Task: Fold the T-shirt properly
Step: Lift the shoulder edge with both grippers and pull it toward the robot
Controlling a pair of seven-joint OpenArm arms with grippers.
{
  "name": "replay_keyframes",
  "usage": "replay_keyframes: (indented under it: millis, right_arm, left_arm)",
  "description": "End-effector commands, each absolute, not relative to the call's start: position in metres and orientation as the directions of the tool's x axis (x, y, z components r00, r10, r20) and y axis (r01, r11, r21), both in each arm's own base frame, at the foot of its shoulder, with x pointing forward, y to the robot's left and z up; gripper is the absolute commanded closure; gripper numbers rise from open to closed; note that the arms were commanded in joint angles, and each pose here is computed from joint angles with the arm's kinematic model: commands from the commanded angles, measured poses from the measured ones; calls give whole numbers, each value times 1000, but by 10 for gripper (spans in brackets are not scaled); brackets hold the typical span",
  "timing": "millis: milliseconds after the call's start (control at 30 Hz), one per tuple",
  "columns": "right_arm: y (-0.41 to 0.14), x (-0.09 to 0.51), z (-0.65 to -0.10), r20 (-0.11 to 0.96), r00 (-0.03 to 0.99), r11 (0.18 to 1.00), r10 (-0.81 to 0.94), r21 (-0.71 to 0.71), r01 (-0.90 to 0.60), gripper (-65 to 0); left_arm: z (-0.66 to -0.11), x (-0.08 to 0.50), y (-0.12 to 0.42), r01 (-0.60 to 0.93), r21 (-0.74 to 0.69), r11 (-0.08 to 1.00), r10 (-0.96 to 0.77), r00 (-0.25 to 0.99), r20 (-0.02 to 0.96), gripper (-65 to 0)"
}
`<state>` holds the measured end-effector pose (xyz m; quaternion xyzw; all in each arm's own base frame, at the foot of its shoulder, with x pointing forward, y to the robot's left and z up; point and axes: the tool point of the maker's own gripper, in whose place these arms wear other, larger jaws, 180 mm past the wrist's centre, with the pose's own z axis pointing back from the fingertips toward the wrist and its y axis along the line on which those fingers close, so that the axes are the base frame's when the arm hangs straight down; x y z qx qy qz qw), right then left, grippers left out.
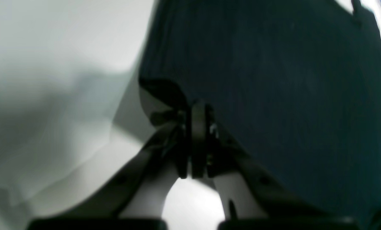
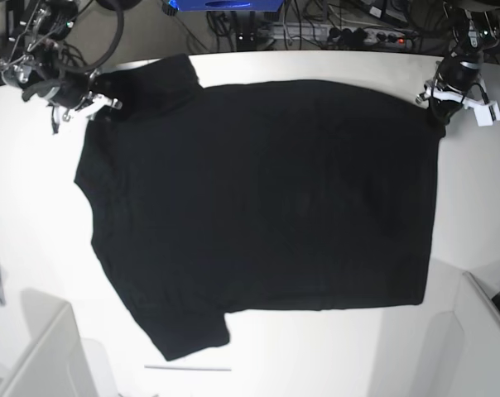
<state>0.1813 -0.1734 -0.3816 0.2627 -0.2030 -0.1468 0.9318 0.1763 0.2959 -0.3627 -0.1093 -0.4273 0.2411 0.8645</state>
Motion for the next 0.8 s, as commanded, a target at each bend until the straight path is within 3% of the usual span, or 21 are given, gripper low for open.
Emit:
replay_keyframes:
  millis: [0, 767]
  right_arm:
    - [-174, 191, -372, 336, 860, 818, -384, 556, 148, 0]
    - [-172, 242, -341, 405, 823, 804, -399, 586, 101, 0]
  left_arm:
    - [-354, 181, 300, -317, -393, 863, 504, 497, 706, 0]
    - [-342, 207, 306, -323, -428, 844, 535, 458, 710, 0]
